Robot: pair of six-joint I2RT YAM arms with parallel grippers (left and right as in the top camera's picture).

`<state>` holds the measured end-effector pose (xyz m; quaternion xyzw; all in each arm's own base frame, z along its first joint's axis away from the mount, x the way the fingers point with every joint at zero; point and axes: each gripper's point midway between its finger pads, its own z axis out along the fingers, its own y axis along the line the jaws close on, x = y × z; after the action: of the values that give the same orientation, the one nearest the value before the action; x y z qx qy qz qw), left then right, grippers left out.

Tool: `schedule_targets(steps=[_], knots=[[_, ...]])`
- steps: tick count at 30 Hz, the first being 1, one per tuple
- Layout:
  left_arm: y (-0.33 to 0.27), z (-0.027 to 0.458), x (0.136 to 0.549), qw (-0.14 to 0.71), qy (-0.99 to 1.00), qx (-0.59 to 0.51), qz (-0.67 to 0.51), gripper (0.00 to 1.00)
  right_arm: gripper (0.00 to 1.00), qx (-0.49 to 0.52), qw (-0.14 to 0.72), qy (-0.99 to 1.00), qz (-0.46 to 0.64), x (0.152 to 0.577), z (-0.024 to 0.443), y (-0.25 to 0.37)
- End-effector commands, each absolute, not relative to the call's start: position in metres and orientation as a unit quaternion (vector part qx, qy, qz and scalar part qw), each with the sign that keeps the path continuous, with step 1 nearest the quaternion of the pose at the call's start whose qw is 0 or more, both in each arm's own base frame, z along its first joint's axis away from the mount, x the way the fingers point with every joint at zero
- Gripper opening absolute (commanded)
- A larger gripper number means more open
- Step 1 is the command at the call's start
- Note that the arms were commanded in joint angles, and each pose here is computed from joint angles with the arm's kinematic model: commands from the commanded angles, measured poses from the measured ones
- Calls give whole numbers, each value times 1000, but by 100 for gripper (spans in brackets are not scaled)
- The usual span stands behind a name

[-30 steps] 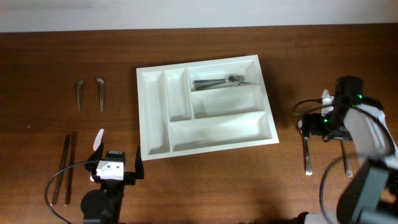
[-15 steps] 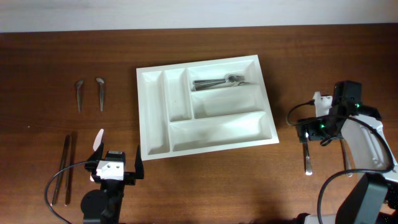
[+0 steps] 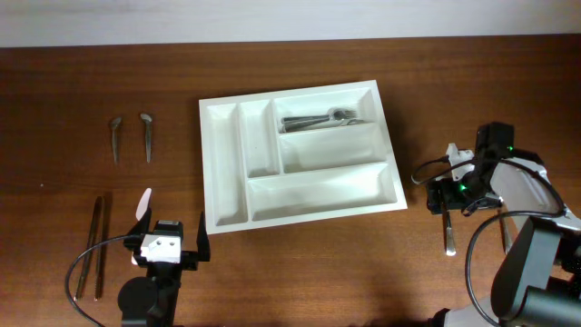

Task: Pack container
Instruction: 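Lower the right gripper onto the spoon handle and close it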

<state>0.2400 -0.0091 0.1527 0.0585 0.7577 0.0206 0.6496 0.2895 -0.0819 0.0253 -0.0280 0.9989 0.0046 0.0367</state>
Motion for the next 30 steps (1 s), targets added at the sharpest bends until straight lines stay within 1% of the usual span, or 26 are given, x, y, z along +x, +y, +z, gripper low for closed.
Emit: schedule_targets(steps=[1,6,10,16,23,26,30], knots=[[-9,152,240,651,756,64,26,99,99,5,24,1000,15,285,20,-77],[-9,152,240,651,756,64,26,99,99,23,17,999,21,283,19,-75],[-9,152,240,651,756,64,26,99,99,16,7,1000,24,281,12,-75],[-9,152,240,651,756,64,26,99,99,-24,0,999,25,282,3,-75],[-9,152,240,651,756,64,26,99,100,-27,1,999,21,282,3,-77],[-9,152,240,651,756,64,26,99,97,-27,-4,999,23,281,0,-76],[-9,152,240,651,756,64,26,99,98,-27,-15,999,26,279,-7,-76]])
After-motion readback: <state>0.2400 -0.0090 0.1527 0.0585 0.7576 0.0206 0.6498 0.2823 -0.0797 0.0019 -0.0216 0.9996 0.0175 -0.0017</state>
